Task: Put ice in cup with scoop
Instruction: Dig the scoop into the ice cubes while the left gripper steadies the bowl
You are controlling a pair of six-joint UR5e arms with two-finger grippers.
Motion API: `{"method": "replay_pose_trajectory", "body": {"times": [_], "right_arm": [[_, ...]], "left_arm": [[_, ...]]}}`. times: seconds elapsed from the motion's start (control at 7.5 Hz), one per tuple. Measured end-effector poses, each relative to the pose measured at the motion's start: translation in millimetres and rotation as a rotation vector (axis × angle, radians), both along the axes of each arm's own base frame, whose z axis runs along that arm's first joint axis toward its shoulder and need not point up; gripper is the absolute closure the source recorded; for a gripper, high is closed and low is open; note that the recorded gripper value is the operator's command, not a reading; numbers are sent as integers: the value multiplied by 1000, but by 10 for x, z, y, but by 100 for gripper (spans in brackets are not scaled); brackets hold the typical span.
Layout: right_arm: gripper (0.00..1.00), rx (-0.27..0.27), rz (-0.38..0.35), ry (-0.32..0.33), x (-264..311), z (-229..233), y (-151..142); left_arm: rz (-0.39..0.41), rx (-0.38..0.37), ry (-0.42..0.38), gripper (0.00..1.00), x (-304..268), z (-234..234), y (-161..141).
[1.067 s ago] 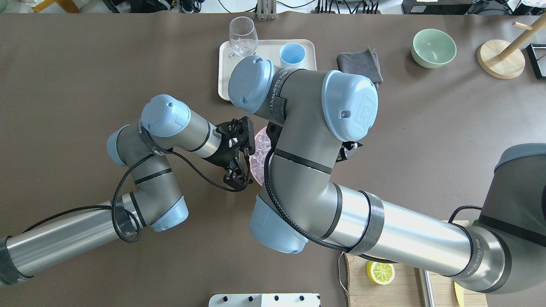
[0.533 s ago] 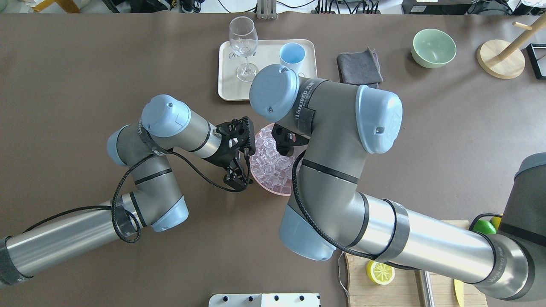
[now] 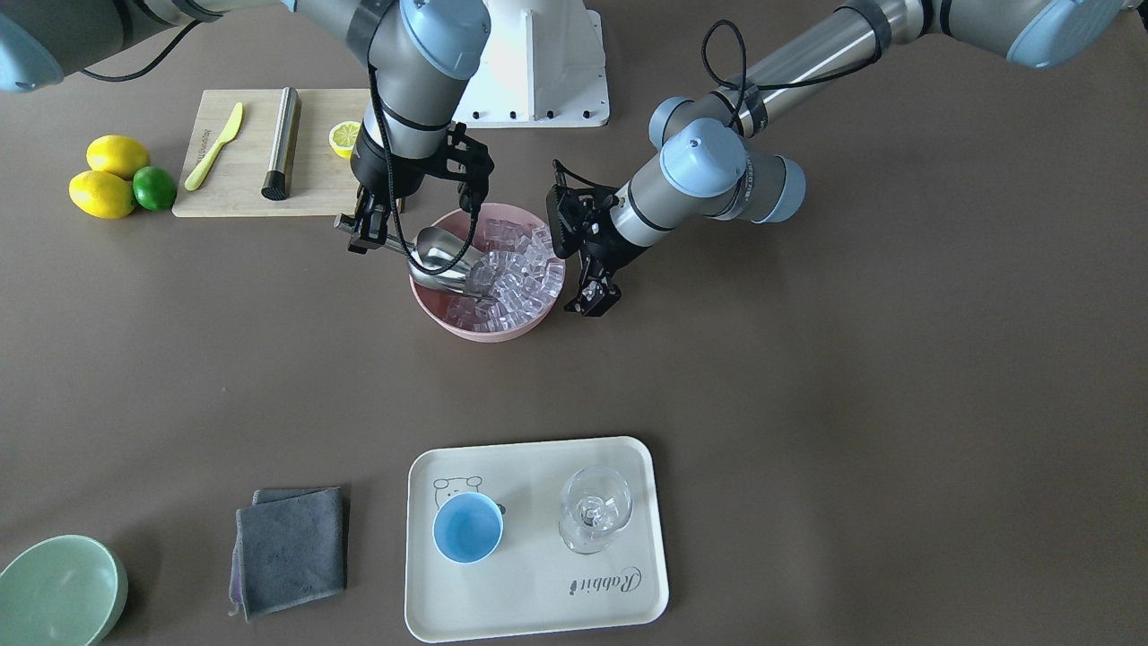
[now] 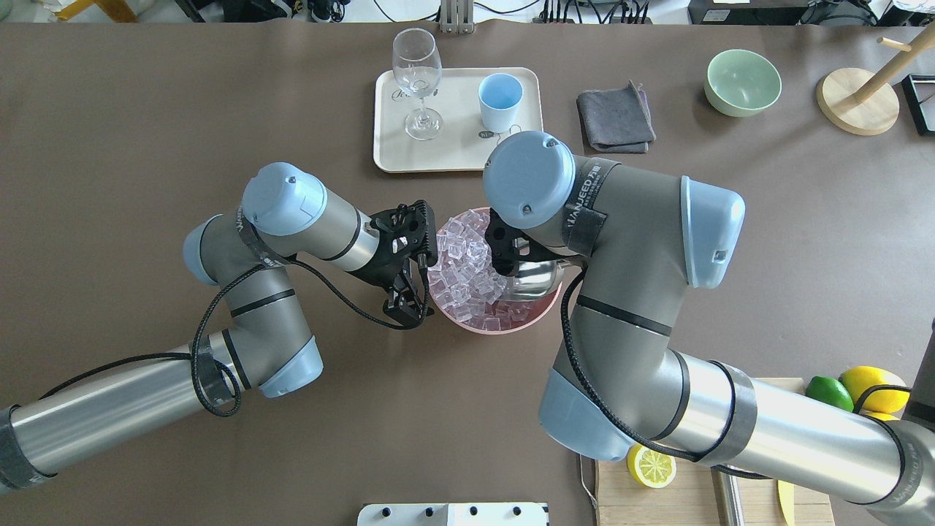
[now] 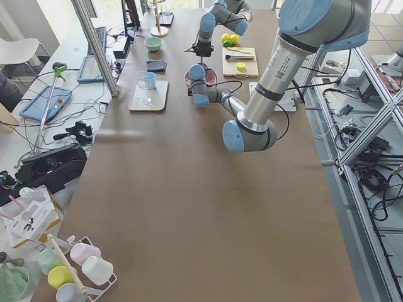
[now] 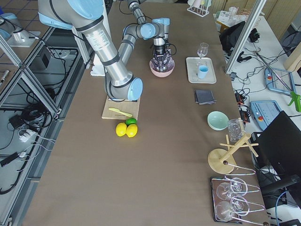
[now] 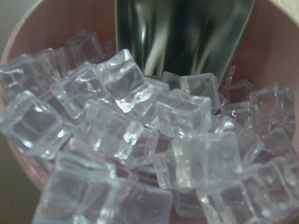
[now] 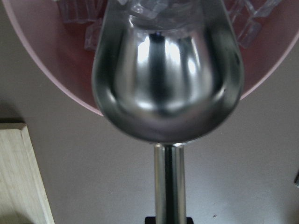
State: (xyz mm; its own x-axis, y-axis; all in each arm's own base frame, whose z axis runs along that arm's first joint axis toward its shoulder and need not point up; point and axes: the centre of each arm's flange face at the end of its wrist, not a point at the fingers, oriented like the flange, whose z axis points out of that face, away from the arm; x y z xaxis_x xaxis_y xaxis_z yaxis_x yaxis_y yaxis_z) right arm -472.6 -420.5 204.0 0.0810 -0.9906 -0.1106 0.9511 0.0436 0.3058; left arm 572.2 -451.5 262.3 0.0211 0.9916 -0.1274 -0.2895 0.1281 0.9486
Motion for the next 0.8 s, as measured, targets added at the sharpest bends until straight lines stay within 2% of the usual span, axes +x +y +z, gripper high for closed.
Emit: {"method": "replay_pose_trajectory", "body": {"times": [0.53,0.8], "right_arm": [[100,19,7,-121,-4,364,42],[100,11,15,-181,3,488,75]], "left_arm": [[0,0,-1,2,1,1,0],[0,0,-1,2,1,1,0]]}}
